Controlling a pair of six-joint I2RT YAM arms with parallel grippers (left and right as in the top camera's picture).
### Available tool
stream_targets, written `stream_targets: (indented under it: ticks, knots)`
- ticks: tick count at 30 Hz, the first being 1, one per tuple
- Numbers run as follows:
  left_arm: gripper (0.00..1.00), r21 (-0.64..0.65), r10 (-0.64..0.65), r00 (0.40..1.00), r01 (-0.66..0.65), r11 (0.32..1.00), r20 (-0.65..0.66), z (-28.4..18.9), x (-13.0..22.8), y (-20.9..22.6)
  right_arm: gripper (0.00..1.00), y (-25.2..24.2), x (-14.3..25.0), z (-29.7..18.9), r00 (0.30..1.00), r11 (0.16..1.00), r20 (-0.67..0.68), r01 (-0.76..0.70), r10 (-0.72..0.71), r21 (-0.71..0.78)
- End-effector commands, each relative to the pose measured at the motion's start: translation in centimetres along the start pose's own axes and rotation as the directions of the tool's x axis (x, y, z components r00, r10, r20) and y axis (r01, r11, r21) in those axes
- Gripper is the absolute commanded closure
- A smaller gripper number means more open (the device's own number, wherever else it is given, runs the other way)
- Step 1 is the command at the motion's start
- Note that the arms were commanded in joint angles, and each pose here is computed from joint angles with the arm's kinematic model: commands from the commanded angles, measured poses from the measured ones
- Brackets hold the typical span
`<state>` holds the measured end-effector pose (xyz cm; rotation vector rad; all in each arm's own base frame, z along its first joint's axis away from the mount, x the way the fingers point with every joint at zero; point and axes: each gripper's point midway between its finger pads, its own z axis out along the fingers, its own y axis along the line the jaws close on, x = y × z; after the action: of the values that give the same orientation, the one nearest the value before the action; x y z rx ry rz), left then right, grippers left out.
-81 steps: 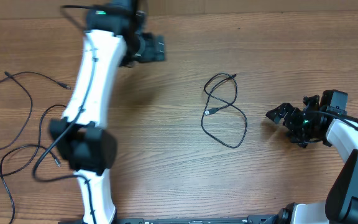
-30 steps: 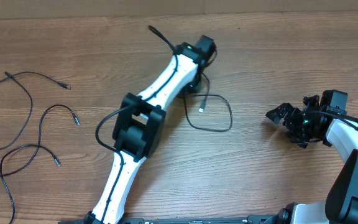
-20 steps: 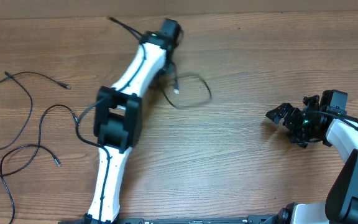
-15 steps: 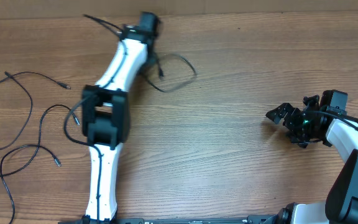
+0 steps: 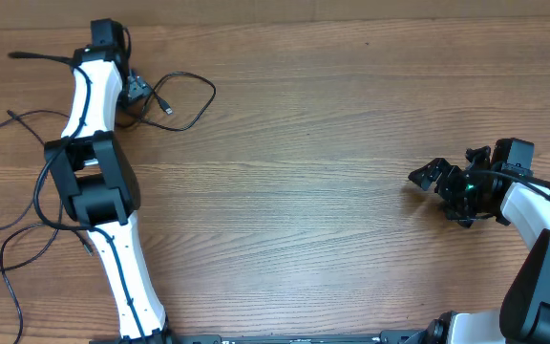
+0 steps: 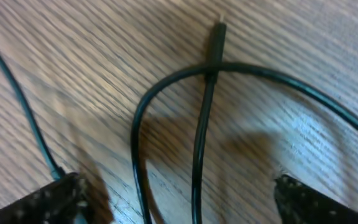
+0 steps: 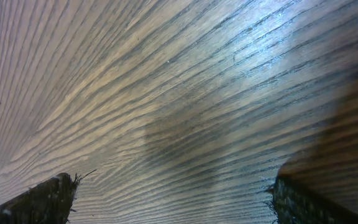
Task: Untangle cables
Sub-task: 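Drag the remaining cable leftward with the left gripper toward the upper left, then release the cable at the upper left and lift the left gripper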
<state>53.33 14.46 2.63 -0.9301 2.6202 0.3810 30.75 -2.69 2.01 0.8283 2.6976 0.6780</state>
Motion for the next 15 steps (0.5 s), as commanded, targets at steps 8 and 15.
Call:
stream_targets:
  ticks: [8, 15]
  knots:
    - [0.01, 0.209, 0.103, 0.995, -0.098, 0.973, -0.011, -9.9, -1.4, -1.4, 0.00, -0.9, 0.4, 0.2, 1.000, 0.999, -0.012, -0.014, 0.014, 0.043]
    - [0.22, 0.341, 0.231, 0.967, -0.254, 0.905, 0.108, -22.6, -0.7, 0.0, 0.06, -1.2, 1.3, 0.1, 0.999, 0.999, -0.050, 0.003, 0.000, 0.054]
